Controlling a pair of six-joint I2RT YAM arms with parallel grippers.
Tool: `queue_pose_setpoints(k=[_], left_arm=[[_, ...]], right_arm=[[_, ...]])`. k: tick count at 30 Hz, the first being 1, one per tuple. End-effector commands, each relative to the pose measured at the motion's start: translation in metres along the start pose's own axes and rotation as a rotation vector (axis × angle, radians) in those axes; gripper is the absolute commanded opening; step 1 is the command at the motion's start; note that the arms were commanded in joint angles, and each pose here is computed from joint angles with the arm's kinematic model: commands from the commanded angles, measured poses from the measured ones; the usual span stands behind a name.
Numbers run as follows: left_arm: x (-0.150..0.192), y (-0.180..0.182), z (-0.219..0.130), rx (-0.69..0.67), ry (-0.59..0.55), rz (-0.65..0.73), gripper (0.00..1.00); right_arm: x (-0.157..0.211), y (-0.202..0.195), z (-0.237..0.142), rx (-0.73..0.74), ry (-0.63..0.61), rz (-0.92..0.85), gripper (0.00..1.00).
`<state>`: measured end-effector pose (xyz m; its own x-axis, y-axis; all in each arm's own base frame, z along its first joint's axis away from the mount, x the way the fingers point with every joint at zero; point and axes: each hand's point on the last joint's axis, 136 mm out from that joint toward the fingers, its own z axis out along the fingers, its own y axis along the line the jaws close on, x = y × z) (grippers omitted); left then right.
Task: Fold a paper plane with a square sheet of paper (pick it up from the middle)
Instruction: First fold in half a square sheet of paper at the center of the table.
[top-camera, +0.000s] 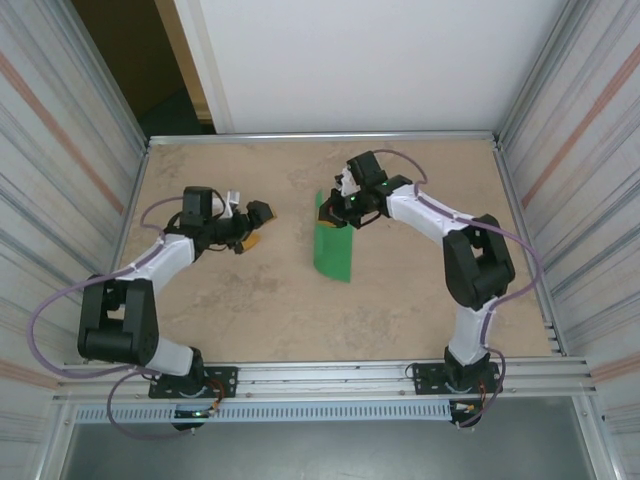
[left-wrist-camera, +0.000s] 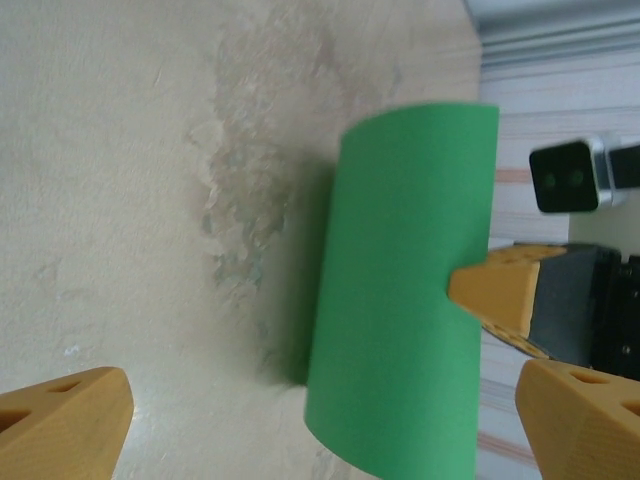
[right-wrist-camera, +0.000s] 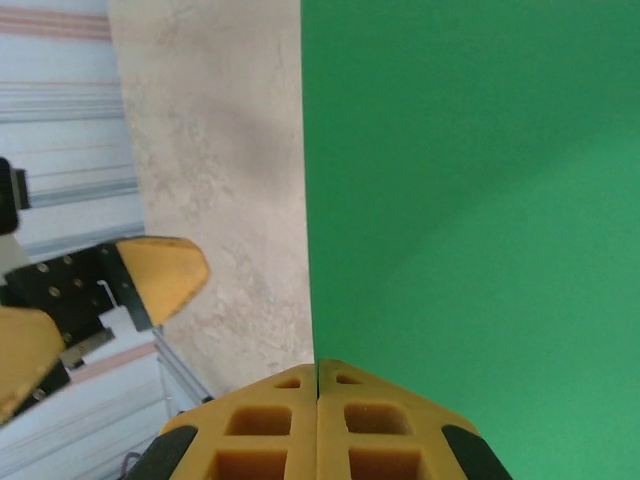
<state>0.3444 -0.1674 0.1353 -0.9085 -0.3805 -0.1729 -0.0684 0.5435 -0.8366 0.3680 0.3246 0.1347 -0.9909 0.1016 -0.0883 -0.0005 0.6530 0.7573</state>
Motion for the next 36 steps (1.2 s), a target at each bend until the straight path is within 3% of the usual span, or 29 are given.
queue_pose_setpoints(k=[1, 10, 22, 36], left_arm=[[0.006, 0.004, 0.009, -0.039, 0.030, 0.012, 0.99], [0.026, 0.006, 0.044, -0.114, 0.125, 0.072, 0.94], [0.035, 0.012, 0.069, -0.228, 0.167, 0.144, 0.83], [0.028, 0.023, 0.098, -0.328, 0.203, 0.195, 0.62]], right_arm=[[-0.008, 0.003, 0.014, -0.079, 0.003, 0.037, 0.01], [-0.005, -0.048, 0.027, -0.033, 0.015, 0.076, 0.02], [-0.006, -0.048, 0.049, -0.063, 0.088, 0.028, 0.03], [0.002, -0.058, 0.065, -0.054, 0.133, 0.033, 0.05]])
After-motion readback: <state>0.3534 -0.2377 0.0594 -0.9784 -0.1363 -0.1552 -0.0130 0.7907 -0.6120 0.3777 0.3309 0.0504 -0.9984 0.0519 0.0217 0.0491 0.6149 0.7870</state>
